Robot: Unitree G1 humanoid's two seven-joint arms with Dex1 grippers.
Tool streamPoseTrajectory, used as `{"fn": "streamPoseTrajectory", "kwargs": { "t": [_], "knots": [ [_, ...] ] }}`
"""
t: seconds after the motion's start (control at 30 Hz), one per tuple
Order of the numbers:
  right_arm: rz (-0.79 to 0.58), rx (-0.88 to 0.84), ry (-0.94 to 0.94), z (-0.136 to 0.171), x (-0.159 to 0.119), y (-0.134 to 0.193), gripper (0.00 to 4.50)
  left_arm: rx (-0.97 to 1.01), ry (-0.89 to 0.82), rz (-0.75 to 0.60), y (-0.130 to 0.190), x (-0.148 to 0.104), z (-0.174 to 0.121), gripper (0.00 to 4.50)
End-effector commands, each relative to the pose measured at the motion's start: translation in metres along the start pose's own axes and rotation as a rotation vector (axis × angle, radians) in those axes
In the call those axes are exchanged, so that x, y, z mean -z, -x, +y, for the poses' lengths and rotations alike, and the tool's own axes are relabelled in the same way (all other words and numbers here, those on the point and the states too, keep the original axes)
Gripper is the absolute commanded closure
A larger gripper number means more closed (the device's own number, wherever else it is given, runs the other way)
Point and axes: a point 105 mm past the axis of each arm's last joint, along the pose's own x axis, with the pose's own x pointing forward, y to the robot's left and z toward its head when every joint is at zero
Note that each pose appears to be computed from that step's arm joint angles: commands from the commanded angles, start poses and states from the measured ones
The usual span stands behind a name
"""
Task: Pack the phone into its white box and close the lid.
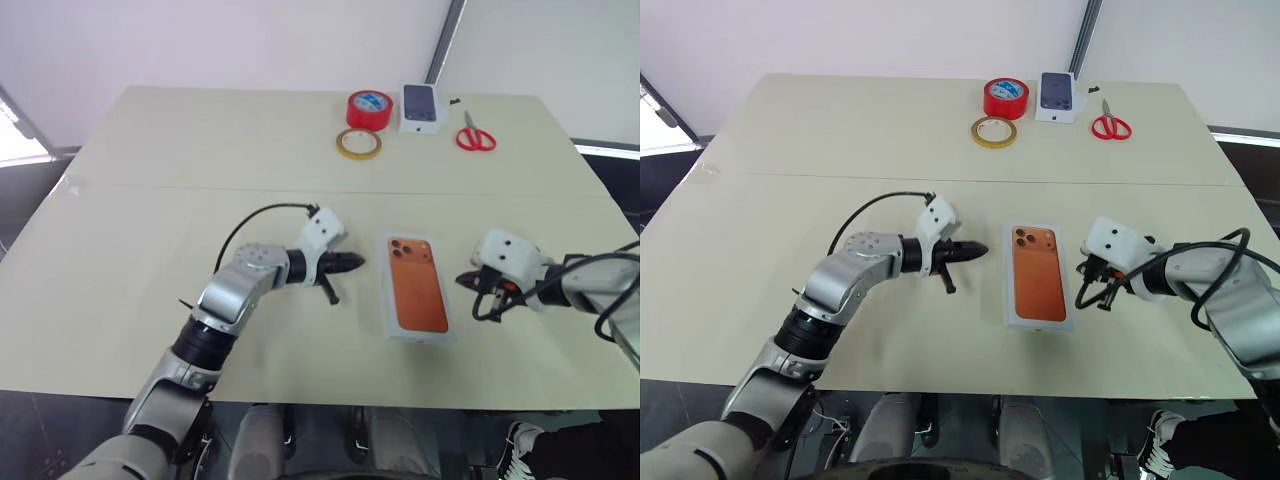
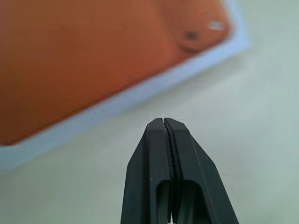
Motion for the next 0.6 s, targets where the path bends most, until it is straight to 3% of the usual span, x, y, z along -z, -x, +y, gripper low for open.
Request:
{"fn": "streamPoseTrajectory", "kwargs": {
  "t": [0.03,0.4,0.6],
  "knots": [
    [-0.064,-0.067,0.026,0.020,-0.016,0.006,4.48,0.038,-0.046,-0.019,-0.014,-0.013,-0.009,4.50],
    [-0.032,-0.063,-0.045,0.042,-0.002,-0.014,4.48,0.078,-0.156,0.203,-0.040,0.032,-0.013,4.50],
    [-0.036,-0.037,-0.032,0.036,-0.002,-0.016,4.48,0.054,-0.140,0.207,-0.037,0.037,-0.010,4.50]
  ]
}}
